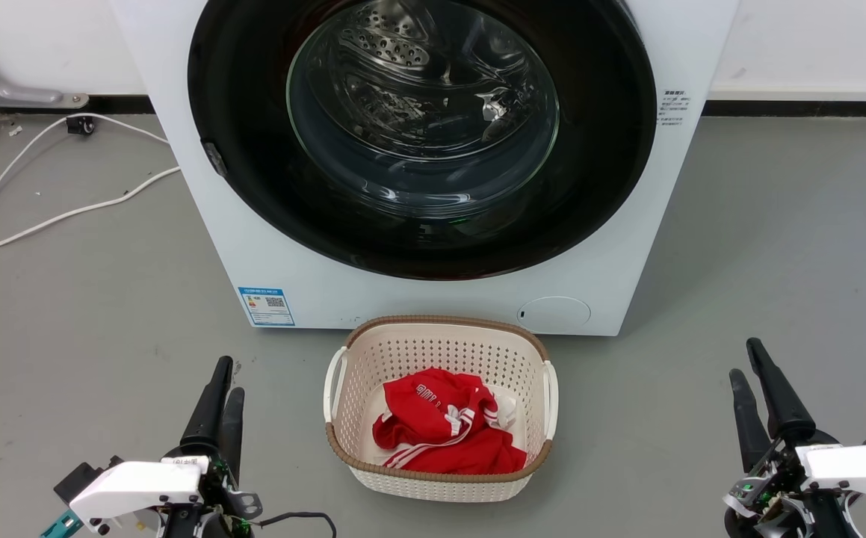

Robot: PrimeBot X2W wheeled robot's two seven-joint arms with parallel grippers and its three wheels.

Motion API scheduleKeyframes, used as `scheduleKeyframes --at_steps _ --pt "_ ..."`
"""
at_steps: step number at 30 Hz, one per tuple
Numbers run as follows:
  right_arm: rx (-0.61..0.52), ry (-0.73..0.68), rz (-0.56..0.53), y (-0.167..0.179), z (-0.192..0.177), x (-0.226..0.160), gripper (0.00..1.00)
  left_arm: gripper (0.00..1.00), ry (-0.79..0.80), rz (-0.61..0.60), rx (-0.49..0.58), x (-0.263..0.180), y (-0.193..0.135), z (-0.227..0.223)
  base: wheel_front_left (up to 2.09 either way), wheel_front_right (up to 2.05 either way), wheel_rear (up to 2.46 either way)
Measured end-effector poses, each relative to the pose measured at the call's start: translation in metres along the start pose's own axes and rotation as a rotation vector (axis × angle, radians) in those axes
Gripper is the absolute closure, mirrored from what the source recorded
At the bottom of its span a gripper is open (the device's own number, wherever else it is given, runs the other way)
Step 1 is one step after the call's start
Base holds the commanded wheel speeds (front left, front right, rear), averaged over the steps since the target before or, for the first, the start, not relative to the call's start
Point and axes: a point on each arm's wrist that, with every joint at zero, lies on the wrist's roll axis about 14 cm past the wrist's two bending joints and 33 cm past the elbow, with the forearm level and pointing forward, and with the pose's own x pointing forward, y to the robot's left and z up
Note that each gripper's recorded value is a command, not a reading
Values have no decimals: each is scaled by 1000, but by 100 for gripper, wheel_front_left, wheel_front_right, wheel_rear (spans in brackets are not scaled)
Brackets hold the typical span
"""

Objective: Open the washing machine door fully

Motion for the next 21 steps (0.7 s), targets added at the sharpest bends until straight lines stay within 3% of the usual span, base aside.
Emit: scheduleKeyframes --at_steps 8,21 --pt "-106 -28 32 11 4 -1 0 0 -16 -39 104 2 -14 0 0 0 0" --pt "-459 -43 103 36 0 -2 0 0 -50 -134 392 5 -46 0 0 0 0"
